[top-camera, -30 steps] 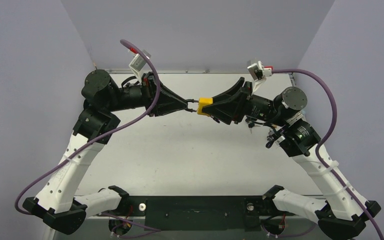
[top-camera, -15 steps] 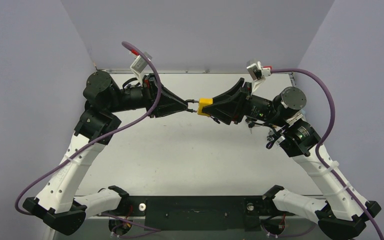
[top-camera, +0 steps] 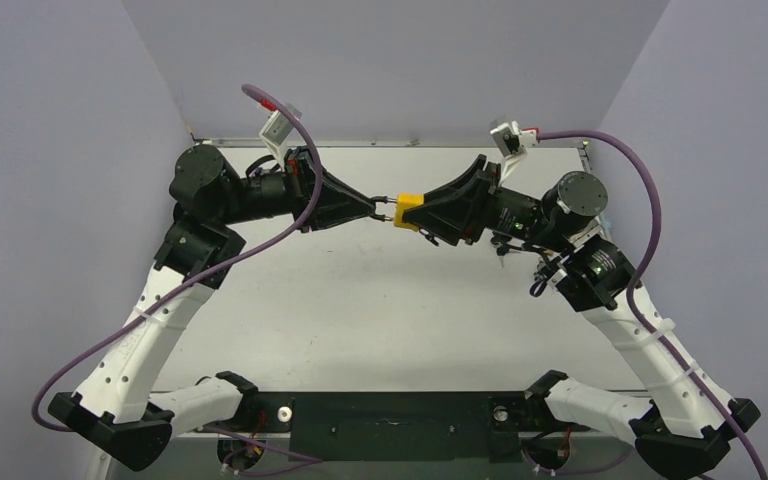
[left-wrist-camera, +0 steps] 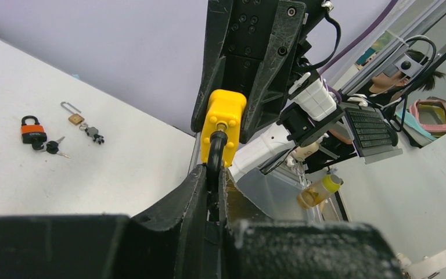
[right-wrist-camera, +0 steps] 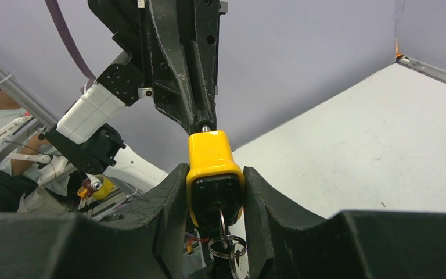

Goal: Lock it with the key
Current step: Lock the lock.

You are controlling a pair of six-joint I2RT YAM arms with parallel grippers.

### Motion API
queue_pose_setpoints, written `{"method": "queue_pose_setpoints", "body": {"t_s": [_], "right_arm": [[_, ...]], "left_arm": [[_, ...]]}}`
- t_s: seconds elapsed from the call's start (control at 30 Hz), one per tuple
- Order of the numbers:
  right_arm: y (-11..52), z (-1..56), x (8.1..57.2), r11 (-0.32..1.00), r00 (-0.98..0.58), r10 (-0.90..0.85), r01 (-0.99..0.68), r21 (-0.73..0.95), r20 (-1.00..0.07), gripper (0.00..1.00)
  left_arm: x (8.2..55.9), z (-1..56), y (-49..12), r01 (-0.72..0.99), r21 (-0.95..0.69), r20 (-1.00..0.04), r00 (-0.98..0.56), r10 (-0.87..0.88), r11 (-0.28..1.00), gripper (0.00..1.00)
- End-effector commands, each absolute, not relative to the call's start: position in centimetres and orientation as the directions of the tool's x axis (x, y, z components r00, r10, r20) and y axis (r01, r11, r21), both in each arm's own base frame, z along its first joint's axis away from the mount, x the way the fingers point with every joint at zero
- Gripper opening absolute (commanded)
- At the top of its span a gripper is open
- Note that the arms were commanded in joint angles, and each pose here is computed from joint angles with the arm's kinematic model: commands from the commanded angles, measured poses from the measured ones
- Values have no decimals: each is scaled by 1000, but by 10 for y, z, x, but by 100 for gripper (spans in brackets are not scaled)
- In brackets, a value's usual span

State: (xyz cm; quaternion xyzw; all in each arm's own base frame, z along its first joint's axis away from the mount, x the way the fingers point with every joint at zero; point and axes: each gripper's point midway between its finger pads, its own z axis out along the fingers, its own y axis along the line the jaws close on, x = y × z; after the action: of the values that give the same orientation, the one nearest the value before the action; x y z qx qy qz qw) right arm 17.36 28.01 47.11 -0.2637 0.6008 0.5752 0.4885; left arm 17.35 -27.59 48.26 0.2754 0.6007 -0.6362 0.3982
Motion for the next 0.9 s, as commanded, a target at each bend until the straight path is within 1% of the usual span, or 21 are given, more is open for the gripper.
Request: {"method": "queue_pose_setpoints", "body": {"t_s": [0.0, 0.1, 0.53, 0.87], "right_arm": [[288, 499, 171, 147, -361, 319, -895, 422, -876, 0], [295, 493, 177, 150, -388, 315, -881, 449, -866, 0], [314, 493, 189, 130, -448, 349, -847, 516, -823, 0], [315, 483, 204, 242, -413, 337, -831, 502, -846, 0]], "left_arm": [[177, 484, -277, 846, -533, -833, -517, -198, 34, 0], [175, 489, -278, 860, -511, -842, -496, -213, 15, 0], [173, 479, -285, 851, -525, -835, -511, -202, 18, 0], [164, 475, -293, 820, -572, -801, -564, -199, -20, 0]]}}
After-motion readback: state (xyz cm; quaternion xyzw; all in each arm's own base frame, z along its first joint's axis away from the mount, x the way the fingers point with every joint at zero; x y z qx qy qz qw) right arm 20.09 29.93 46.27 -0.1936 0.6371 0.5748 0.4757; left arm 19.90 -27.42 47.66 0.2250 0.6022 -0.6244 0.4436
